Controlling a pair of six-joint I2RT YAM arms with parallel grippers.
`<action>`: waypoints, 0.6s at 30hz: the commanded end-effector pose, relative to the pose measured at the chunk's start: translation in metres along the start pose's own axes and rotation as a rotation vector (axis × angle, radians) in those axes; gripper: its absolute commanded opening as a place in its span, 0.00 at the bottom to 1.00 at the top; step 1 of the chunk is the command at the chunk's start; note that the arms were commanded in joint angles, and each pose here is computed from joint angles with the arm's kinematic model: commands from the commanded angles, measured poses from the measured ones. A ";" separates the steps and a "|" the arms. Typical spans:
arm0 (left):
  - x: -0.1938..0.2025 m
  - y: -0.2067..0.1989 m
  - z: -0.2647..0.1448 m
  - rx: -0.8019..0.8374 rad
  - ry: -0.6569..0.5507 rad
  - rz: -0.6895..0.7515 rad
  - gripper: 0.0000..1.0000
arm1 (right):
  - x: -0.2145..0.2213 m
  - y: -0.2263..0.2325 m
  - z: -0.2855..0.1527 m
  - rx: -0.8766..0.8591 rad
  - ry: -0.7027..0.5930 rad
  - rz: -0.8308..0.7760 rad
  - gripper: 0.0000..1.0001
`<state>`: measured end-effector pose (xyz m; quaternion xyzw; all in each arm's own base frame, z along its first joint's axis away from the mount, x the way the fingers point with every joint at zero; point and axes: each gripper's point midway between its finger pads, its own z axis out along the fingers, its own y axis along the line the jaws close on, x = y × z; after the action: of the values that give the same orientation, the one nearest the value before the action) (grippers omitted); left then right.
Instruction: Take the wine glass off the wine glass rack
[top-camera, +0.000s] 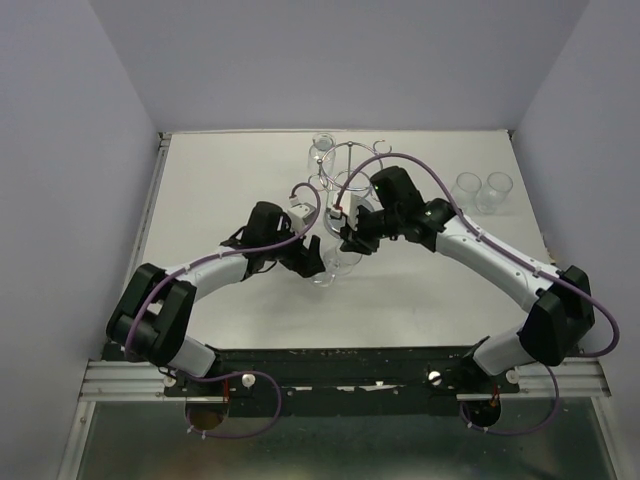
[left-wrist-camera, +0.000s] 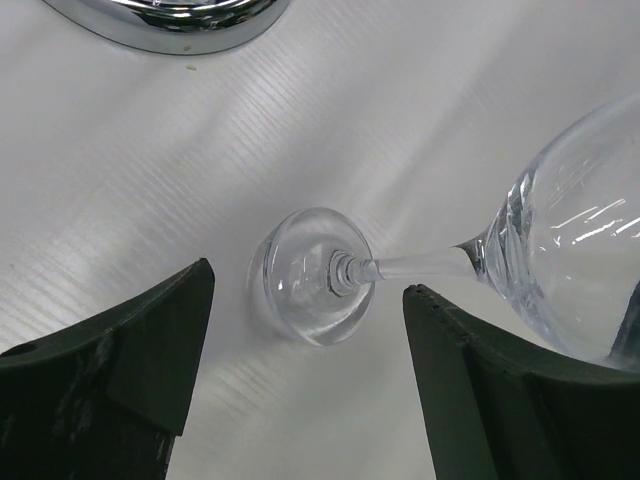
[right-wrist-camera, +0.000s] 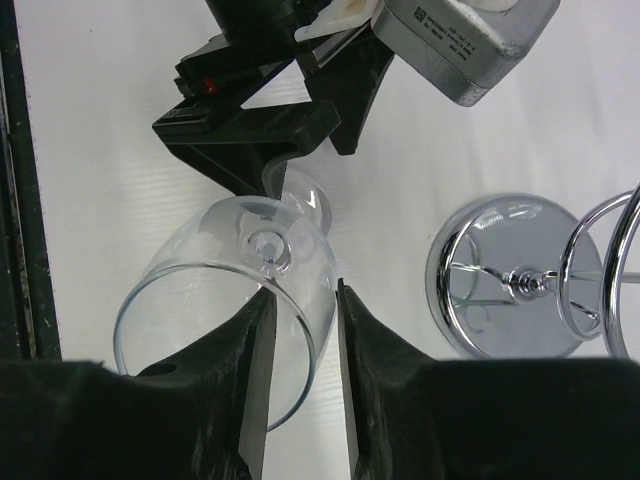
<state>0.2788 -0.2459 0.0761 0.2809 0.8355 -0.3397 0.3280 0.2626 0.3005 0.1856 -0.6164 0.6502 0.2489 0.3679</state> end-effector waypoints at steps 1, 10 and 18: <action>0.001 0.010 -0.008 -0.042 -0.023 -0.020 0.90 | -0.006 0.000 0.001 -0.019 0.024 -0.007 0.39; 0.007 0.005 -0.003 0.016 -0.059 0.004 0.88 | -0.011 -0.003 0.006 -0.026 0.040 -0.002 0.42; 0.011 0.003 0.007 0.057 -0.047 -0.001 0.86 | -0.014 -0.016 0.010 0.044 0.048 0.019 0.47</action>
<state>0.2732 -0.2388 0.0622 0.2754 0.8273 -0.3542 0.3379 0.2699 0.3109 0.1895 -0.6136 0.6619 0.2428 0.3556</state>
